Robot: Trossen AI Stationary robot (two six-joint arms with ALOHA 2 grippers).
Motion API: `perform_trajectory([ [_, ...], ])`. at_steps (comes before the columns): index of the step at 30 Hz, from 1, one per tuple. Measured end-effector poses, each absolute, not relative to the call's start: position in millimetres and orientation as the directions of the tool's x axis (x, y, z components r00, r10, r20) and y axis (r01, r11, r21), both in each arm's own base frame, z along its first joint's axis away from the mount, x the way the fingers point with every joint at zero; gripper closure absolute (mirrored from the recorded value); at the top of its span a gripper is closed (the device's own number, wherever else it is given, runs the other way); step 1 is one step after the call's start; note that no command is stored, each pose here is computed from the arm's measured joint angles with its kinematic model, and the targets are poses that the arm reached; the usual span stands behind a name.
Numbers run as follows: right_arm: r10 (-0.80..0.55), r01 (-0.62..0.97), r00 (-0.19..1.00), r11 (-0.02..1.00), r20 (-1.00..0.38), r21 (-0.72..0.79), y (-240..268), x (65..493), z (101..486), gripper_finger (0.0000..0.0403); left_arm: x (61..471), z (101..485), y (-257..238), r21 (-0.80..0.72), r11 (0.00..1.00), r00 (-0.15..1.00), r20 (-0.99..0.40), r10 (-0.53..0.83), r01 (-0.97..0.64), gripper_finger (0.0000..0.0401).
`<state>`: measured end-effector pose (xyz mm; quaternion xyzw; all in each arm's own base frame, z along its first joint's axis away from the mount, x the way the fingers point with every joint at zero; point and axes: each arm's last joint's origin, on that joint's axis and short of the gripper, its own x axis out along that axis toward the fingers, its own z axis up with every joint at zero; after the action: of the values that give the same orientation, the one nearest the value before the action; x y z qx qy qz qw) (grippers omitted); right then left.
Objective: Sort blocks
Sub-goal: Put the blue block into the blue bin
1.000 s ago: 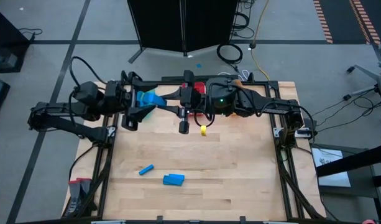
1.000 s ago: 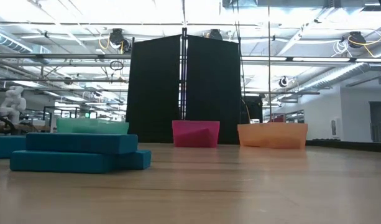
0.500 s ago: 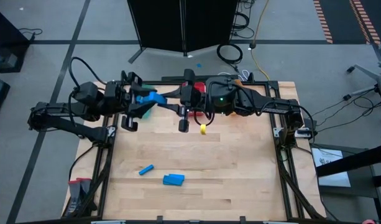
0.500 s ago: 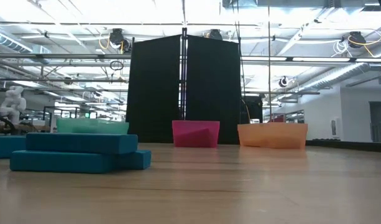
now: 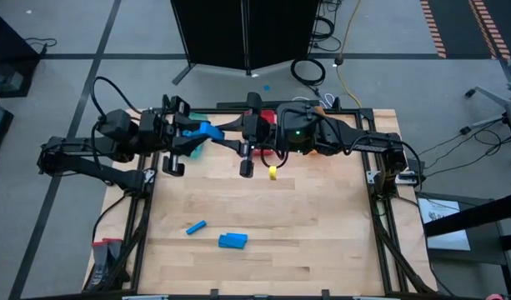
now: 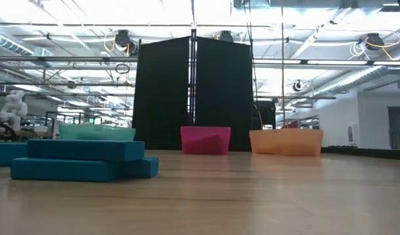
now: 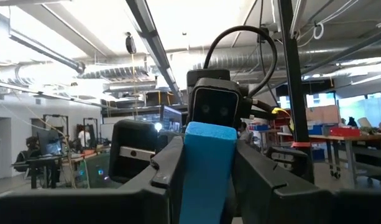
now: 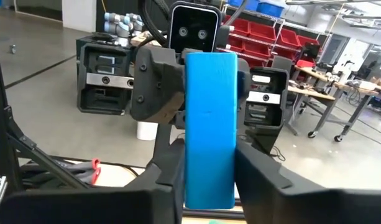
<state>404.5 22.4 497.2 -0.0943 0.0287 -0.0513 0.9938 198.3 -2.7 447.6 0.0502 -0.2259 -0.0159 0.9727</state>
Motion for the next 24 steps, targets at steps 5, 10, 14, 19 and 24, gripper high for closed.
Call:
perform_trajectory([
  [5,-0.107,0.088,0.991,0.975,-0.085,-0.203,22,402,495,0.0226,194,449,-2,0.085,0.996,0.897,0.442,-0.029,-0.009,0.0294],
  [10,-0.119,0.084,0.982,0.971,-0.146,-0.225,20,383,502,0.0163,177,456,0,0.092,0.992,0.883,0.468,0.036,-0.089,0.0294],
  [14,-0.233,0.176,0.948,0.951,-0.217,-0.254,14,359,508,0.0136,164,447,7,0.037,0.956,0.905,0.333,0.264,-0.292,0.0294],
  [19,-0.359,0.281,0.881,0.92,-0.306,-0.272,8,323,515,0.0126,160,408,20,0.055,0.741,0.739,-0.057,0.671,-0.669,0.0294],
  [24,-0.407,0.341,0.856,0.908,-0.32,-0.243,5,294,525,0.013,153,361,41,0.077,0.472,0.414,-0.373,0.83,-0.878,0.0295],
])
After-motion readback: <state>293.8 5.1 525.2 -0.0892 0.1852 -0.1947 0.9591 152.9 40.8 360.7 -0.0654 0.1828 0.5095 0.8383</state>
